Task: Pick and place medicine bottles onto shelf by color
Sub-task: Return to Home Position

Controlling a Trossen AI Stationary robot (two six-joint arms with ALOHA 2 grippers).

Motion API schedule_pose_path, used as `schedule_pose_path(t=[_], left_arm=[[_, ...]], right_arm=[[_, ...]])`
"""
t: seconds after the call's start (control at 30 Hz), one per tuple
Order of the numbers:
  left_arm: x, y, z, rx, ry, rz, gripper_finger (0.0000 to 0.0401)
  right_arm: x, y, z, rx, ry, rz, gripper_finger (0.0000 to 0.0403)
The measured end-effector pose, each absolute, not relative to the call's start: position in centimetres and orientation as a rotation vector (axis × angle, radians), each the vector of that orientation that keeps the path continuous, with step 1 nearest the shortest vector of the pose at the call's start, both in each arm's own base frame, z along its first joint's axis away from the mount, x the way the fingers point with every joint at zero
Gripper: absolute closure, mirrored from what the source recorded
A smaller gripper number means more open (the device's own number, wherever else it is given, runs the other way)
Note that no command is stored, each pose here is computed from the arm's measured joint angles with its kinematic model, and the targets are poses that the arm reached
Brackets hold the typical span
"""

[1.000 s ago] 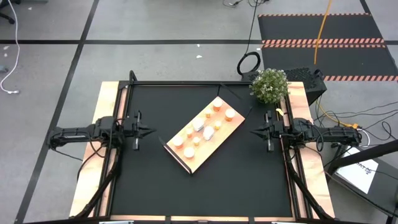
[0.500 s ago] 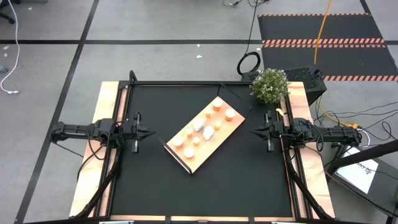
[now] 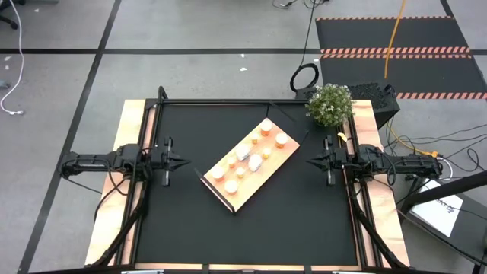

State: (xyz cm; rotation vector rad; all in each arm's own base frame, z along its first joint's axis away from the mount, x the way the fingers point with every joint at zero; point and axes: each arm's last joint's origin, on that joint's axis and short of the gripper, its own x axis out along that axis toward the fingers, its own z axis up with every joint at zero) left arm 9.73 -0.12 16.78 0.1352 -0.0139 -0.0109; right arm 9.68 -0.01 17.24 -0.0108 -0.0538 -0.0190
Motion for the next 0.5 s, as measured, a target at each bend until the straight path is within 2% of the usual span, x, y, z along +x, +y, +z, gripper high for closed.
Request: schedule_pose_path(t=[0.2,0.5], left_arm=[[9.74,-0.12,16.78,0.065,-0.014,-0.012,0.0386],[9.74,-0.12,16.78,0.073,-0.016,-0.012,0.0398]], right_arm=[[9.68,-0.01,17.24,-0.011,-0.054,-0.019,0.0403],[9.68,-0.02,17.25,-0.011,-0.054,-0.019,0.0403]])
